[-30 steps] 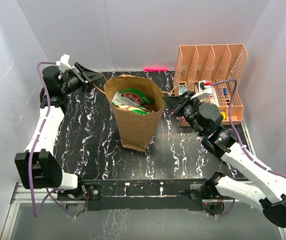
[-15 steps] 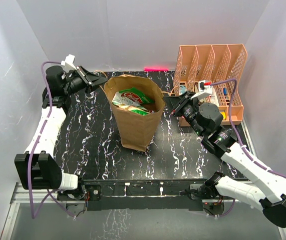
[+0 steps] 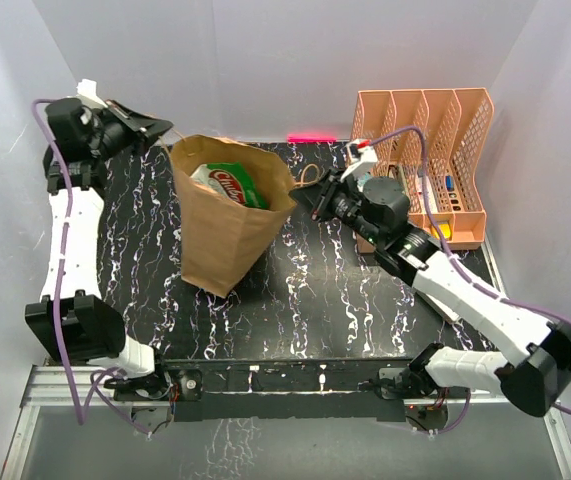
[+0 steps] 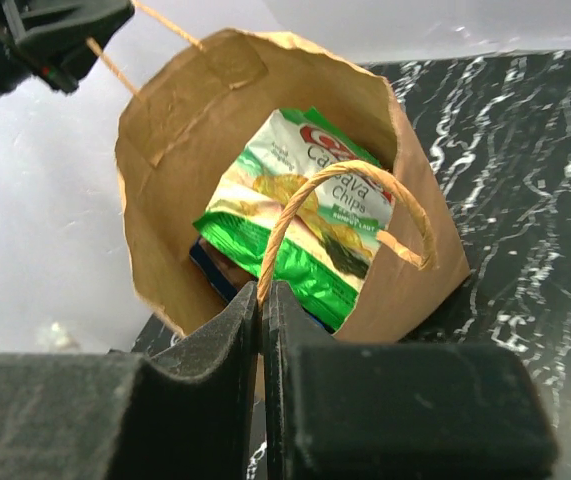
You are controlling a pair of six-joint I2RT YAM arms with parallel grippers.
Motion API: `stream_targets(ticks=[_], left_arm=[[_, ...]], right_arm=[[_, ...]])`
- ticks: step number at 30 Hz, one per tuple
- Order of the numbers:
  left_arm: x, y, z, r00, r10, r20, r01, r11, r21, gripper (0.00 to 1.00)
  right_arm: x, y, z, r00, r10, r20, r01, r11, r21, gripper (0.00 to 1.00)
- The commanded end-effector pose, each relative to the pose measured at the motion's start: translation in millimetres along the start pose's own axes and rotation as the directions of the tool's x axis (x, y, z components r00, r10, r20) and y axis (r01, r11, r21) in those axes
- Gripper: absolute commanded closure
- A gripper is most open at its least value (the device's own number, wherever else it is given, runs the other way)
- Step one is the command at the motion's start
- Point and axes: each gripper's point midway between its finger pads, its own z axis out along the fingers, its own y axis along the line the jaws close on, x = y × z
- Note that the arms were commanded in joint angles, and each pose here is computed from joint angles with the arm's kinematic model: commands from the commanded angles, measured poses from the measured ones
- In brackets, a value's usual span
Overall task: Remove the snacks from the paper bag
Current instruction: Adjust the paper bag at the center of the board.
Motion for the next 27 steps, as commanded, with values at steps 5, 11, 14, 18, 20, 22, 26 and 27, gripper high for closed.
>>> stream_targets(ticks=[5,11,14,18,20,22,26,27], left_arm=[[-94.1,-13.3,-40.5,0.978,0.075,0.193,-0.072,0.997,-0.024,1.00],[-115.5,-39.7,-53.7,0.949,0.188,0.251,-0.192,0.981,-0.010,1.00],[-107.5,-41.7,-53.7,0.951,0.200,0.235,-0.213,0.977,0.028,1.00],[-80.1,-29.6,-51.4,0.966,0.180,0.183,-0.195,0.979,0.067,1.00],[-58.1,-24.7,-47.2,0.971,0.180,0.157,-0.193,0.978,0.076,1.00],[-33.1,-14.2,-40.9,0.979,0.170,0.114,-0.179,0.981,0.079,1.00],[8.0,-11.8,-41.6,0.983,0.174,0.053,-0.179,0.979,0.100,1.00],[15.1,-13.0,-41.4,0.981,0.192,0.040,-0.195,0.975,0.102,1.00]], right_arm=[[-32.5,65.7,47.8,0.985,0.158,0.073,-0.134,0.955,-0.263,0.92],[-5.7,89.4,82.3,0.968,0.249,-0.014,-0.239,0.908,-0.343,0.92],[12.8,90.0,85.2,0.961,0.271,-0.059,-0.274,0.896,-0.348,0.92],[39.1,67.6,74.9,0.961,0.264,-0.084,-0.278,0.917,-0.286,0.92],[49.4,55.0,65.9,0.963,0.252,-0.092,-0.267,0.932,-0.246,0.91],[62.3,41.8,57.1,0.965,0.237,-0.112,-0.255,0.946,-0.198,0.91],[80.9,18.5,36.6,0.962,0.237,-0.139,-0.252,0.962,-0.108,0.91],[81.4,16.2,30.0,0.962,0.237,-0.138,-0.252,0.963,-0.100,0.91]])
